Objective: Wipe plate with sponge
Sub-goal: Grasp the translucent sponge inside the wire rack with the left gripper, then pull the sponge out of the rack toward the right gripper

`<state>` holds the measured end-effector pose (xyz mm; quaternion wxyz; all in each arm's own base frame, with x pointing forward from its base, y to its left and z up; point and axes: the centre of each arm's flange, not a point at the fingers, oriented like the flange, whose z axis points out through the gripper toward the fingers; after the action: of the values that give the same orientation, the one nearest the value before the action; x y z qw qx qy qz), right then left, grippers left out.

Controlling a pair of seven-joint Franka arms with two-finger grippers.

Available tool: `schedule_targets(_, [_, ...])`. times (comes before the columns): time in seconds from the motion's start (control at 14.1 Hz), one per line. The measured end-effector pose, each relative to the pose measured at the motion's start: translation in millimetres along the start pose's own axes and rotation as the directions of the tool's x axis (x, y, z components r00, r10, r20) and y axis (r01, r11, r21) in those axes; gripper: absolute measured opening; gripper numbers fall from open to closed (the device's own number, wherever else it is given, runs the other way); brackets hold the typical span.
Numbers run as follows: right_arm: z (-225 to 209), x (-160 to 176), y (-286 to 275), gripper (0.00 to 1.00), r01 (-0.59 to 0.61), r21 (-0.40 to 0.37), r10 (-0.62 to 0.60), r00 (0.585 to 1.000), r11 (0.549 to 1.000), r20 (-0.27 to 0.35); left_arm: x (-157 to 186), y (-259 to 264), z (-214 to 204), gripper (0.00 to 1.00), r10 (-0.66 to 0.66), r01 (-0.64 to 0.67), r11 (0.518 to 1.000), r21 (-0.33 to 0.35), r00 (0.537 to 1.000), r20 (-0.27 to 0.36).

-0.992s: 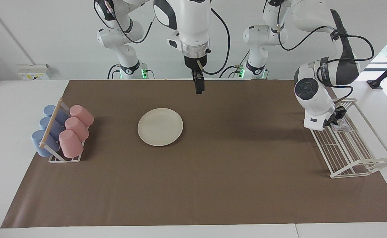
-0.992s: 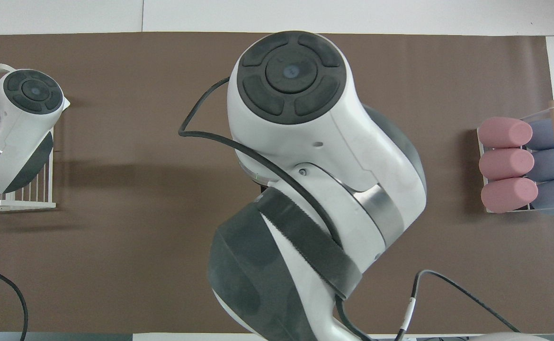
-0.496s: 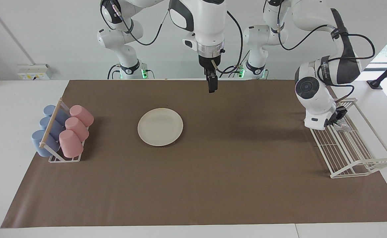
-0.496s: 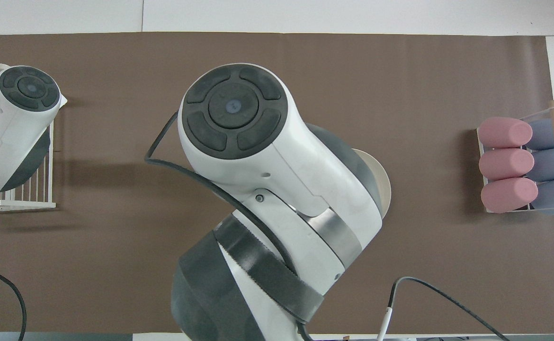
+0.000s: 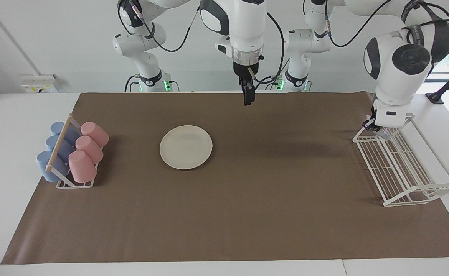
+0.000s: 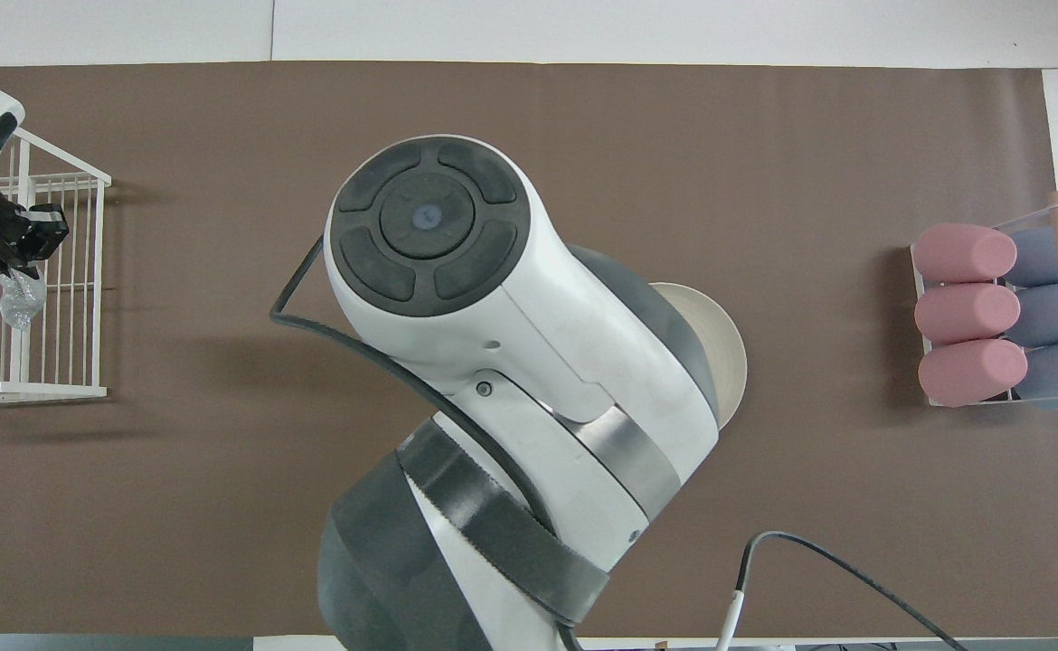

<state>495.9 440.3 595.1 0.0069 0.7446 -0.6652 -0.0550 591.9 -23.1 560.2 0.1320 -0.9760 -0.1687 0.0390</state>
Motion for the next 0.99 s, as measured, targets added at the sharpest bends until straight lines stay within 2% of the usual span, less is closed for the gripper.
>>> schedule_targets(0.28, [0.0,-0.1,0.1,1.00,0.000,0.000,0.000,1.000,1.000,0.000,-12.7,-11.0,-22.4,0.06,-0.013,0.049,0.966,-0.253,0.990,0.144])
schedule_targets(0.5, [0.0,-1.9,1.5,1.00,0.002,-0.012,-0.002,1.000,1.000,0.016,-8.2,-22.4,-25.2,0.06,-0.001,0.110,0.886,-0.451,0.972,0.234])
schedule_targets(0.64, [0.0,-2.3,1.8,1.00,0.002,-0.015,-0.002,1.000,1.000,0.019,-6.6,-28.1,-31.1,0.06,0.024,0.135,0.817,-0.561,0.963,0.268])
schedule_targets(0.99, [-2.0,-4.8,-0.2,1.00,0.002,0.003,-0.003,0.999,1.000,0.041,-24.8,-18.8,-34.2,0.06,0.156,0.114,0.673,-0.731,0.944,0.291])
